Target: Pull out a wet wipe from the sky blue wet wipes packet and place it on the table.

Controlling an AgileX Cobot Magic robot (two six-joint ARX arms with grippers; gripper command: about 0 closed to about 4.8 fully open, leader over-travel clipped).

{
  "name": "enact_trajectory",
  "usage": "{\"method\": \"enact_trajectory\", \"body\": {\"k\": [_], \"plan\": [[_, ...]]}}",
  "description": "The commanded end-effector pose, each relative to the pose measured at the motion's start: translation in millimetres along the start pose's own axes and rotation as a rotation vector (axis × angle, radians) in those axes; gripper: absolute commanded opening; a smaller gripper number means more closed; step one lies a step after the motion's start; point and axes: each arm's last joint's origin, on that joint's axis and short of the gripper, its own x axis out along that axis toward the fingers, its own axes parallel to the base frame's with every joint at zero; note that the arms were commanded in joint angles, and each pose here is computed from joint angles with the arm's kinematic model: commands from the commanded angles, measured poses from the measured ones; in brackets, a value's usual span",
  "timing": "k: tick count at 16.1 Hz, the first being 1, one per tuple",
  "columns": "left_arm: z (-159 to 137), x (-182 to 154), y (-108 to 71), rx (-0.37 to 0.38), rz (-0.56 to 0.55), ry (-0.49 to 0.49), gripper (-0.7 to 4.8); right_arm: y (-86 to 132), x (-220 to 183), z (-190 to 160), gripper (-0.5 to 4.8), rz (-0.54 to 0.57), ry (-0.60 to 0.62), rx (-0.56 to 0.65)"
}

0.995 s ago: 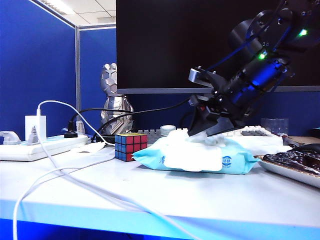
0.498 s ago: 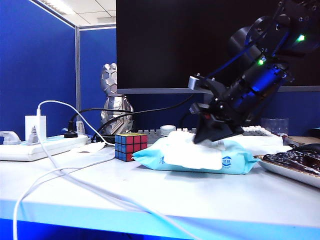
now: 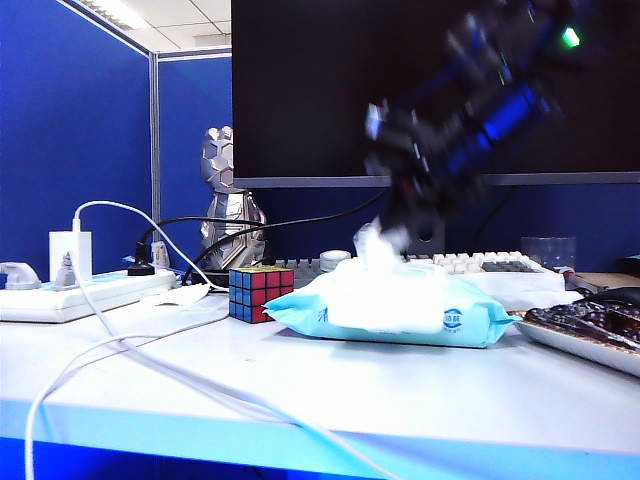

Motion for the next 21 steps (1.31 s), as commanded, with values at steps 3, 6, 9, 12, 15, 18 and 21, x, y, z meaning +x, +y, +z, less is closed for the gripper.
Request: {"method": "enact_trajectory", "body": {"k": [3, 6, 9, 12, 15, 18, 21], "plan": [[-1.0, 0.0, 0.1, -0.002, 0.001, 0.005, -0.01, 1.0, -24.9, 60.2, -0.04, -0.018, -0.151, -0.045], [-1.0, 0.0, 0.1, -0.002, 0.001, 0.005, -0.01, -0.3, -45.4, 84.3, -0.04, -0.165, -0.191, -0.080], [-1.0, 0.0, 0.1, -0.002, 0.001, 0.005, -0.01, 4.1, -74.7, 92.5, -0.04, -0.287, -0.190, -0.155], [-1.0, 0.0, 0.1, -0.002, 0.001, 0.005, -0.01, 12.2, -102.7, 92.0, -0.04, -0.294, -0.141, -0.147], [-1.0, 0.0, 0.1, -0.002, 0.001, 0.005, -0.01, 22.8, -127.3, 80.3, -0.04, -0.211, -0.016, -0.082], [-1.0, 0.0, 0.1, -0.002, 0.001, 0.005, -0.01, 30.0, -134.7, 62.6, -0.04, -0.096, 0.152, -0.014], [-1.0, 0.0, 0.1, -0.002, 0.001, 0.005, -0.01, 35.9, -138.7, 44.2, -0.04, 0.018, 0.334, 0.049]]}}
